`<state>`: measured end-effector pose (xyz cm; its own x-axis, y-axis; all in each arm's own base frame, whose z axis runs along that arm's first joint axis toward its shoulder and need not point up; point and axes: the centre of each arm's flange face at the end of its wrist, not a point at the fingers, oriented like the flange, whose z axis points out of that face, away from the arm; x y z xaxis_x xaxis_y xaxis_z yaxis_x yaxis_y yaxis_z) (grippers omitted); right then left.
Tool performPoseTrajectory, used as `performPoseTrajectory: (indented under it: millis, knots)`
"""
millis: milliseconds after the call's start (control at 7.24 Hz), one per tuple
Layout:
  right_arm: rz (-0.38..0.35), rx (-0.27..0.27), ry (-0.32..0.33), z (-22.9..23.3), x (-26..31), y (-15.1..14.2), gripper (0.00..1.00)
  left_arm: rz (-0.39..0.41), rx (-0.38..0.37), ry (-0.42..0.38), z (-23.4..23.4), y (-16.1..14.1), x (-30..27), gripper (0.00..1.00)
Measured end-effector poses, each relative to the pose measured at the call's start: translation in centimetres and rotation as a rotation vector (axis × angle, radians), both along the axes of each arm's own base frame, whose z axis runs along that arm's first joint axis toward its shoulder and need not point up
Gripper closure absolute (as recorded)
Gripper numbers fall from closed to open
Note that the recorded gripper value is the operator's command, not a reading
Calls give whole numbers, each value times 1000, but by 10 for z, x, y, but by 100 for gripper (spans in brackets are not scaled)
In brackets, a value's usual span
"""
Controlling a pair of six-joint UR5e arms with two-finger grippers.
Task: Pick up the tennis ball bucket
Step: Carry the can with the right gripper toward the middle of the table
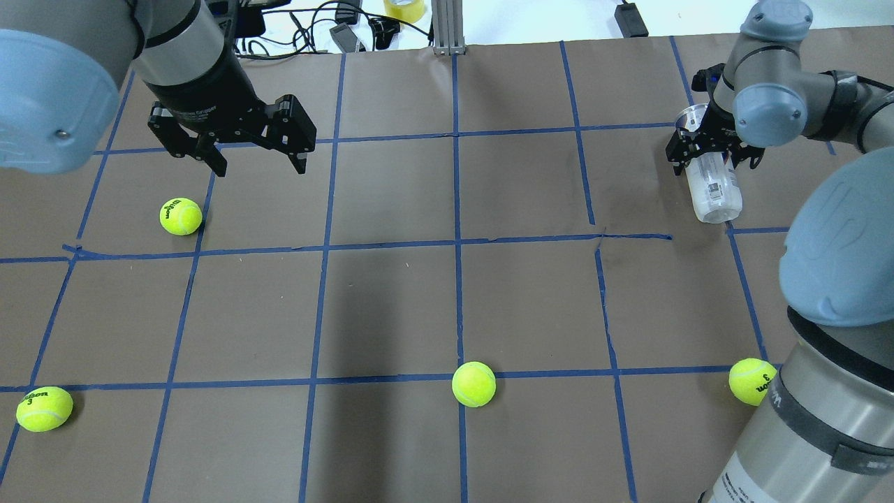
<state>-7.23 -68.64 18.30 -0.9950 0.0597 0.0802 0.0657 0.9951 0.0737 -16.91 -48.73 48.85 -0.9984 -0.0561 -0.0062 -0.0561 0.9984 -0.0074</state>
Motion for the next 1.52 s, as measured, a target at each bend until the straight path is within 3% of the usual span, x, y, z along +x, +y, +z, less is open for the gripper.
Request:
performPoseTrajectory:
  millis: [138,276,553,967,1106,1244,1520]
  knots:
    - [0,-5,1,-1,0,-1,21,13,10,-8,-5,2,0,0]
    - [1,-5,1,-2,-1,-1,31,14,13,-16,-10,4,1,0]
    - [21,3,-2,-2,-3,0,40,18,10,-12,-11,3,1,0]
    - [97,13,-28,19,1,7,39,26,-7,16,1,2,0,0]
    - [180,7,-65,41,17,11,39,14,-7,42,3,3,-3,0]
    - [319,-10,-113,57,42,14,39,-15,-9,52,5,5,-4,0]
    - [717,-19,-176,62,124,19,39,-63,-15,56,7,8,-1,0]
